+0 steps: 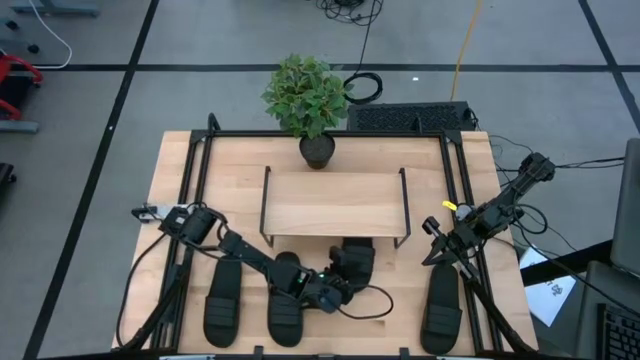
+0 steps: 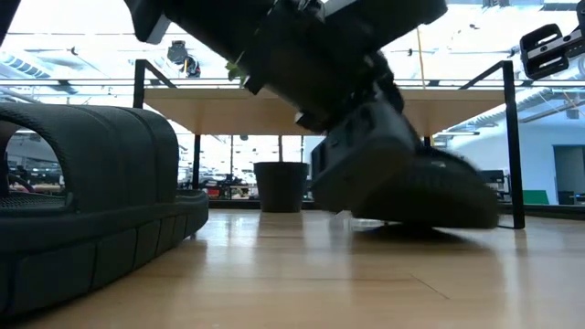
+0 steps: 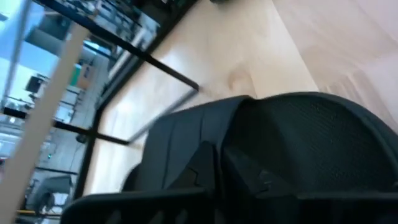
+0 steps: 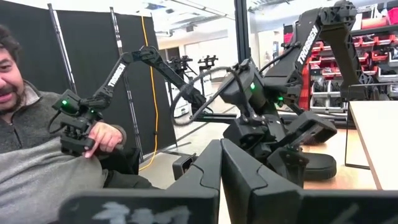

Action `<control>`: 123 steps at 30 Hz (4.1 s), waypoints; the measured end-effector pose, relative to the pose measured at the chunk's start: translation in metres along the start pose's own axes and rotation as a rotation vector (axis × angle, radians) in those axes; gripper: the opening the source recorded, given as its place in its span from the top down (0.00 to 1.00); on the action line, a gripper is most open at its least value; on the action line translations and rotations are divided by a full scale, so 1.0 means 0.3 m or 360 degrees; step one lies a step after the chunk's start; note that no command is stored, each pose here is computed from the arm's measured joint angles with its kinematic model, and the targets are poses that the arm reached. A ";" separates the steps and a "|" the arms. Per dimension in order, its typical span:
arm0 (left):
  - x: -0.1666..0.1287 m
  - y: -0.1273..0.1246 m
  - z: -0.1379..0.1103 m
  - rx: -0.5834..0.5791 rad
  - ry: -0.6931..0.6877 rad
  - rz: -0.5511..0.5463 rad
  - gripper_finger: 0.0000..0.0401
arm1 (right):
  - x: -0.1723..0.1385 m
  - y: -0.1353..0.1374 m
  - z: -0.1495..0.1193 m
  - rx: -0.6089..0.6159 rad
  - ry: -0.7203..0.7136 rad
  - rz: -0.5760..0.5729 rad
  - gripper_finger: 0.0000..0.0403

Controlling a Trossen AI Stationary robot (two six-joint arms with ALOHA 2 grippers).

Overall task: Pick and place slides into the shelf
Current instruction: Put the black slides under the shelf, then adjust the shelf

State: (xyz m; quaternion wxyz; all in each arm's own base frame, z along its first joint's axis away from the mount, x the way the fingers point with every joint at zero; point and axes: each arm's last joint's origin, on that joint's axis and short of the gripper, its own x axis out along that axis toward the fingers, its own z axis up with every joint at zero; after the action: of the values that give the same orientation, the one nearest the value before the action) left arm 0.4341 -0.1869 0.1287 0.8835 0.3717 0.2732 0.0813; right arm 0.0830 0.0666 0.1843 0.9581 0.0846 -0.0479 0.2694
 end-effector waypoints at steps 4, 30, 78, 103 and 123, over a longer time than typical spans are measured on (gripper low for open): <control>0.012 0.018 0.005 -0.0042 -0.0034 0.0027 0.99 | 0.000 0.000 0.000 0.0000 0.0000 -0.0001 1.00; 0.103 0.112 -0.034 -0.0363 -0.0105 -0.0129 0.94 | 0.000 0.000 0.003 0.0002 -0.0013 0.0001 1.00; -0.582 0.255 -0.080 -0.0272 -0.0061 0.0516 0.44 | -0.009 -0.009 0.245 -0.0367 0.0319 -0.0632 0.73; -0.690 0.394 -0.160 -0.0483 0.0050 0.0957 0.44 | -0.030 -0.048 0.135 -0.0090 0.0787 -0.1315 1.00; -0.687 0.390 -0.157 -0.0501 0.0002 0.0877 0.44 | 0.011 -0.095 0.043 -0.0054 0.0730 -0.1273 1.00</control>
State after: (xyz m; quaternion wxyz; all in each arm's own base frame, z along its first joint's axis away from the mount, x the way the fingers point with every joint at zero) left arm 0.2427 -0.1466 0.2706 0.8747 0.2905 0.1467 0.3590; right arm 0.1001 0.0420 0.1935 0.9739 0.0190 0.1972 -0.1107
